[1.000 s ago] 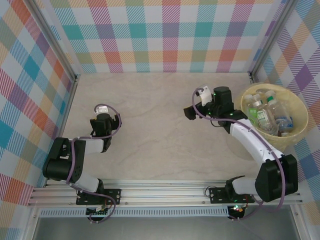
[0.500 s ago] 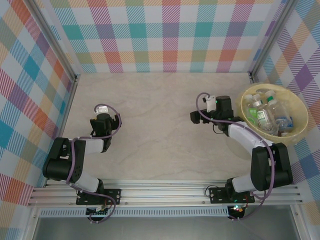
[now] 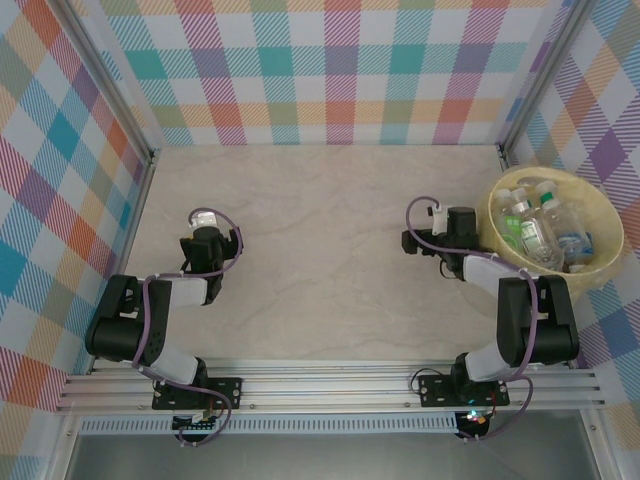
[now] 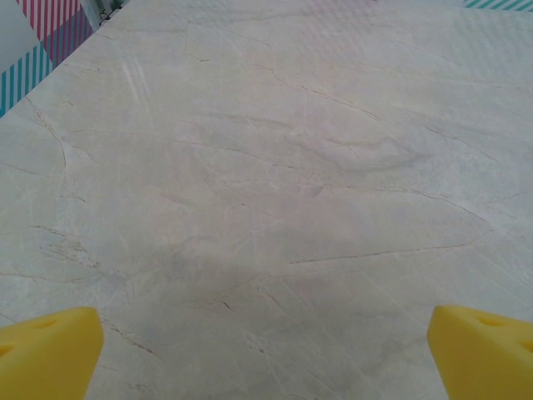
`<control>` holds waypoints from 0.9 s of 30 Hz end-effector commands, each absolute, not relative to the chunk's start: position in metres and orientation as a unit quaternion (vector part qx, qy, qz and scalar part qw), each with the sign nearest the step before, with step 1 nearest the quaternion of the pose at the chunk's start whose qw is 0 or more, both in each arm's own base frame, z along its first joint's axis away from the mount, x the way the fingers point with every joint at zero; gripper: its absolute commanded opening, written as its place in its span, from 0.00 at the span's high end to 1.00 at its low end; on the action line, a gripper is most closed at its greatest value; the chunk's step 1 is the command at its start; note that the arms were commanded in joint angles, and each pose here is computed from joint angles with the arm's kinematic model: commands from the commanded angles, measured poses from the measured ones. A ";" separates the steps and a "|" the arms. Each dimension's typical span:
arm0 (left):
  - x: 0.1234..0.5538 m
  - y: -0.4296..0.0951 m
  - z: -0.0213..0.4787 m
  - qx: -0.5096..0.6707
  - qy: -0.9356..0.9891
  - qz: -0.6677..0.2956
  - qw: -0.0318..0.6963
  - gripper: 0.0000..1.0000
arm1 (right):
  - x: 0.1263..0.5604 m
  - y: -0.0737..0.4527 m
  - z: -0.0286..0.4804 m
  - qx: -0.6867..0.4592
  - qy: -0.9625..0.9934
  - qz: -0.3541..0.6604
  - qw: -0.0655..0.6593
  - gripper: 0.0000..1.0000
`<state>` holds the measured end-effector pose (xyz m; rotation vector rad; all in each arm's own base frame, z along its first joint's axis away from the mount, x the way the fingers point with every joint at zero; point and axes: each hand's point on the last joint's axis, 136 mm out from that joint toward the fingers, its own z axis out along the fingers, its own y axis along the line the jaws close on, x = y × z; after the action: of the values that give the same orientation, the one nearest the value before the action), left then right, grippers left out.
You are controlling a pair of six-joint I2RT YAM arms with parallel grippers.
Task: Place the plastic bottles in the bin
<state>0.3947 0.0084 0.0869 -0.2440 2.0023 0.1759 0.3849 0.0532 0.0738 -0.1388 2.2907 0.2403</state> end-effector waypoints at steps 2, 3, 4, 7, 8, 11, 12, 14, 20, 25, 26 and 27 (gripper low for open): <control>0.398 0.011 0.091 -0.101 0.833 0.073 0.539 0.00 | 0.400 0.044 0.096 -0.047 0.868 0.084 0.487 0.00; 0.397 0.012 0.091 -0.101 0.833 0.074 0.538 0.00 | 0.400 0.043 0.097 -0.050 0.866 0.082 0.491 0.00; 0.397 0.012 0.090 -0.101 0.833 0.074 0.538 0.00 | 0.400 0.043 0.097 -0.050 0.864 0.081 0.494 0.00; 0.397 0.012 0.090 -0.101 0.834 0.074 0.538 0.00 | 0.398 0.040 0.105 -0.055 0.845 0.068 0.528 0.00; 0.397 0.012 0.090 -0.101 0.834 0.074 0.538 0.00 | 0.396 0.036 0.105 -0.048 0.840 0.063 0.537 0.00; 0.397 0.012 0.091 -0.101 0.833 0.074 0.538 0.00 | 0.394 0.030 0.105 -0.035 0.823 0.064 0.564 0.00; 0.397 0.012 0.090 -0.101 0.834 0.074 0.538 0.00 | 0.393 0.030 0.103 -0.036 0.819 0.064 0.569 0.00; 0.397 0.012 0.090 -0.101 0.834 0.074 0.538 0.00 | 0.392 0.031 0.098 -0.042 0.816 0.067 0.573 0.00; 0.397 0.011 0.090 -0.100 0.834 0.073 0.538 0.00 | 0.398 0.025 0.091 -0.023 0.828 0.068 0.556 0.00; 0.398 0.012 0.091 -0.101 0.833 0.074 0.539 0.00 | 0.398 0.023 0.092 -0.021 0.826 0.067 0.560 0.00; 0.398 0.012 0.090 -0.101 0.833 0.074 0.538 0.00 | 0.398 0.023 0.092 -0.021 0.826 0.068 0.560 0.00; 0.398 0.012 0.090 -0.101 0.833 0.074 0.538 0.00 | 0.398 0.023 0.092 -0.021 0.826 0.068 0.559 0.00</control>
<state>0.3947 0.0084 0.0867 -0.2439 2.0030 0.1761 0.3890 0.0307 0.0789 -0.0799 1.9973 0.1778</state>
